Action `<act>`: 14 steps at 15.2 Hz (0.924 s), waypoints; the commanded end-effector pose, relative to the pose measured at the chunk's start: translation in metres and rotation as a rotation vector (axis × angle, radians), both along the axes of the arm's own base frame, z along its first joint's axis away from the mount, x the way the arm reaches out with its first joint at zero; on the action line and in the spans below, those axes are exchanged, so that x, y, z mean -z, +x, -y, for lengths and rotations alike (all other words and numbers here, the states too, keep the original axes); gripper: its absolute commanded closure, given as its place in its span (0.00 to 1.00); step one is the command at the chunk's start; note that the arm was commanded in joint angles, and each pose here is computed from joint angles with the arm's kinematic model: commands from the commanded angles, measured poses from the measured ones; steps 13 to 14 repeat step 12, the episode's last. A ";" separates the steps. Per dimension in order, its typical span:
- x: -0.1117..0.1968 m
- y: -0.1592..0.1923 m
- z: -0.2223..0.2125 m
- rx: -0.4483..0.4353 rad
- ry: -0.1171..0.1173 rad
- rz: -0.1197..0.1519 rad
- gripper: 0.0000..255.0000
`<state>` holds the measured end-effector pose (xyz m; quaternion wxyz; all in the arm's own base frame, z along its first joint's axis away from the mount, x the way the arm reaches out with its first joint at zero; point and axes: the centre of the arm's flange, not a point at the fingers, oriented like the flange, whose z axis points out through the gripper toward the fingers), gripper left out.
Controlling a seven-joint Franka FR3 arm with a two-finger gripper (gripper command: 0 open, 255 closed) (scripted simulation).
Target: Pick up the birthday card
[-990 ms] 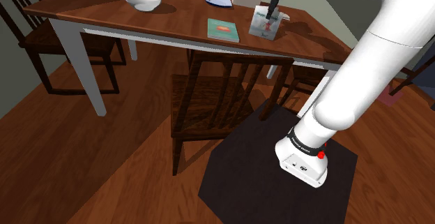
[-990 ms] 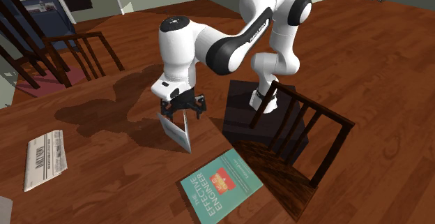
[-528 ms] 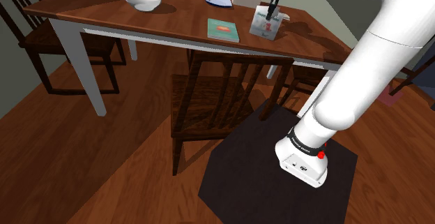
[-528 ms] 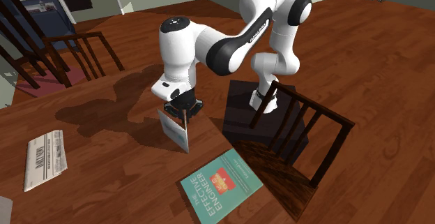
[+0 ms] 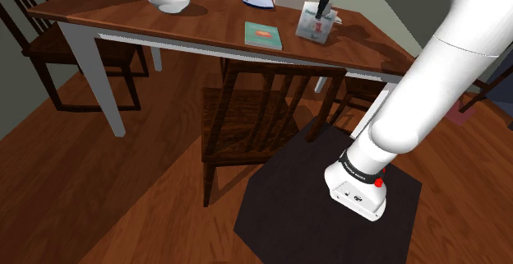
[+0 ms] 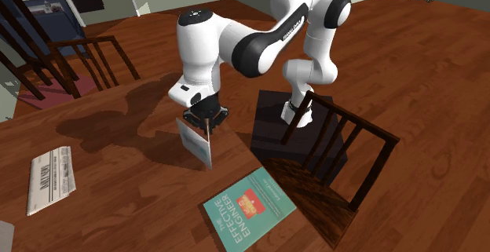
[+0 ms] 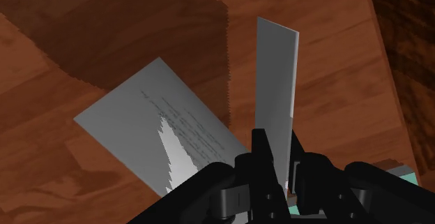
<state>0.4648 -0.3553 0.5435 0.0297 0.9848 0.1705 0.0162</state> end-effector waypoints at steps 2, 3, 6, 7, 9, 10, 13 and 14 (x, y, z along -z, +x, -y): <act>-0.016 0.001 0.000 0.000 0.000 0.000 1.00; -0.021 0.001 0.000 0.000 0.000 0.000 1.00; -0.037 0.001 0.000 0.000 0.000 0.000 1.00; -0.042 0.001 0.000 0.000 0.000 0.000 1.00; -0.053 0.001 0.000 0.000 0.000 0.000 1.00; -0.058 0.001 0.000 0.000 0.000 0.000 1.00; -0.059 0.001 0.000 0.000 0.000 0.000 1.00; -0.059 0.001 0.000 0.000 0.000 0.000 1.00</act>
